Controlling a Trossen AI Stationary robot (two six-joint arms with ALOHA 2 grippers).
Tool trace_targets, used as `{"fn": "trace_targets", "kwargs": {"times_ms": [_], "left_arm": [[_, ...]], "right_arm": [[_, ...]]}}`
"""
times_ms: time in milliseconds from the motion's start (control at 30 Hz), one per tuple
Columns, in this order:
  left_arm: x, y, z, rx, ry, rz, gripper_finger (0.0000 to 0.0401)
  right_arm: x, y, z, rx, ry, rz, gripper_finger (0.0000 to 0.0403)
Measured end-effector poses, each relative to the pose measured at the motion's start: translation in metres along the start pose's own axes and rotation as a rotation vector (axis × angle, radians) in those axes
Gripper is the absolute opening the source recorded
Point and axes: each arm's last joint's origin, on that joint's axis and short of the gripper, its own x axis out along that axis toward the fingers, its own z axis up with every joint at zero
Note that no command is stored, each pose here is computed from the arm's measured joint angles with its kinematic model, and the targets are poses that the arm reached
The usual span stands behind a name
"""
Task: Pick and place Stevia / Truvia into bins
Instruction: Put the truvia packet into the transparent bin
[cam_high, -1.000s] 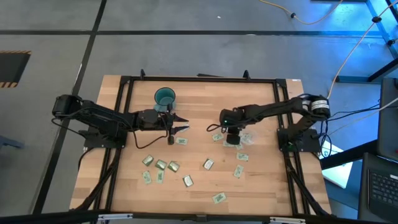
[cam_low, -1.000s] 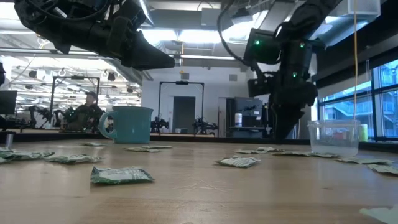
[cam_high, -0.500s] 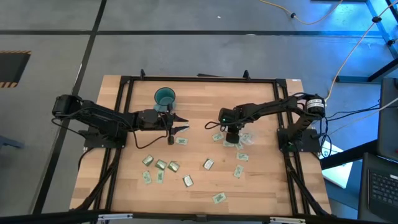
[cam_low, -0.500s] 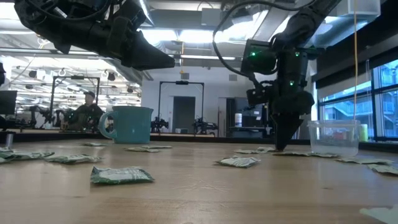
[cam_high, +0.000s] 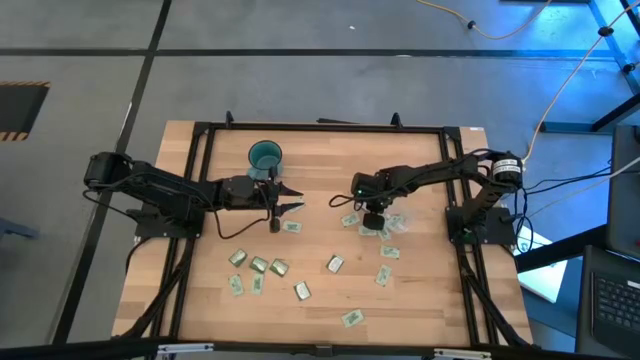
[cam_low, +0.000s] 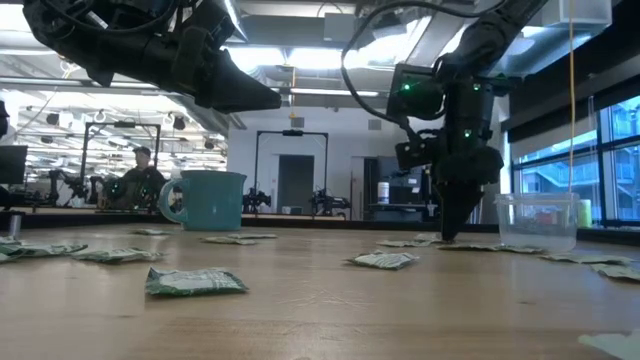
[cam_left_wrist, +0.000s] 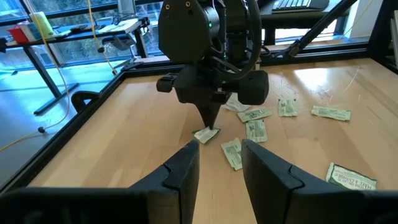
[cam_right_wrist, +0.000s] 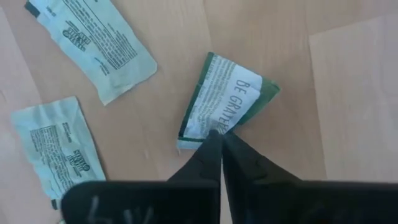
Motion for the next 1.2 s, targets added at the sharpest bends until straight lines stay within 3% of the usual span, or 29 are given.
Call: {"fn": "trace_targets", "kwargs": {"times_ms": [400, 567, 733, 967, 1200], "left_arm": [[0.0, 0.0, -0.001, 0.002, 0.013, -0.001, 0.0114], [0.0, 0.0, -0.002, 0.003, 0.019, -0.002, 0.0114], [0.0, 0.0, -0.002, 0.004, 0.025, -0.003, 0.0114], [0.0, 0.0, -0.004, 0.005, 0.036, -0.005, 0.0114], [0.0, 0.0, -0.004, 0.006, 0.042, -0.005, 0.0114]], "right_arm": [[-0.065, 0.011, 0.014, -0.036, 0.066, 0.005, 0.0005], [-0.093, 0.024, 0.007, -0.018, 0.081, 0.008, 0.0003], [-0.107, 0.035, -0.017, 0.047, 0.099, 0.004, 0.0002], [-0.104, 0.043, -0.052, 0.151, 0.122, -0.004, 0.0002], [-0.079, 0.044, -0.069, 0.157, 0.113, 0.001, 0.0004]]}}
